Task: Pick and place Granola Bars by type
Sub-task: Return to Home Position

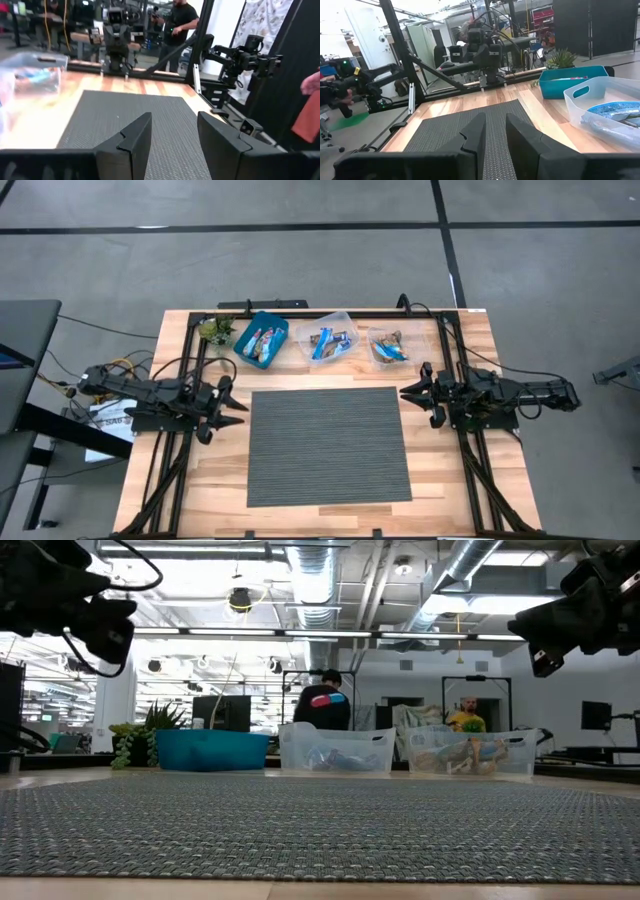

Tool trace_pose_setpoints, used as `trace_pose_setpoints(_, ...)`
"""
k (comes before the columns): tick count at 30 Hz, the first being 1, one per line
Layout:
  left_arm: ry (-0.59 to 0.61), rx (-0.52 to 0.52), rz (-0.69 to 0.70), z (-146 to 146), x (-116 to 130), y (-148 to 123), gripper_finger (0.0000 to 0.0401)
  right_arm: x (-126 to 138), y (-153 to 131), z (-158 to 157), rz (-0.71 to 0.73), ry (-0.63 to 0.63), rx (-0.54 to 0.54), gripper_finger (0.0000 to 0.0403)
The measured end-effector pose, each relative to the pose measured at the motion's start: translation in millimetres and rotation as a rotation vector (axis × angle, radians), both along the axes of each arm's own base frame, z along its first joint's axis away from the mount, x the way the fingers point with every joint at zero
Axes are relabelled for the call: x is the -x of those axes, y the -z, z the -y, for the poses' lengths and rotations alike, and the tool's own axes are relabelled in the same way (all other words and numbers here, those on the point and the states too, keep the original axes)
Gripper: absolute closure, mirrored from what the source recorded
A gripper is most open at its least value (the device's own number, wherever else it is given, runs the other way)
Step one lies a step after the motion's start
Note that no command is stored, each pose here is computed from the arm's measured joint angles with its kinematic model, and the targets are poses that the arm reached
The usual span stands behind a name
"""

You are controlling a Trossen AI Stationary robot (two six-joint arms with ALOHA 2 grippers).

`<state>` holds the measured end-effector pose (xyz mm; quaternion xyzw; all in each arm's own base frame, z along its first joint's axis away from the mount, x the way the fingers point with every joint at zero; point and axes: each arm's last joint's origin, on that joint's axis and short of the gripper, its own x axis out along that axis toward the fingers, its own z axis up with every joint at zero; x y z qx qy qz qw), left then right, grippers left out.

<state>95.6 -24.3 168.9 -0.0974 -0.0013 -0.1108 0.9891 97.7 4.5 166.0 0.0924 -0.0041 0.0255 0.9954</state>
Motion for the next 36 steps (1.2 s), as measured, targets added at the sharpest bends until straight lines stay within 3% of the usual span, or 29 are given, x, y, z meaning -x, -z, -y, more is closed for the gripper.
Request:
trace_pose_setpoints(13,-0.072,-0.099,0.034,-10,-1,-1,0.025,0,0,0,0.0,0.0,0.0,0.0334)
trace_pose_setpoints(22,-0.162,-0.1,0.031,-16,-1,-1,0.025,0,0,0,0.0,0.0,0.0,0.0334)
trace_pose_setpoints(36,-0.165,-0.114,0.031,-16,-2,0,0.025,0,0,0,0.0,0.0,0.0,0.0334)
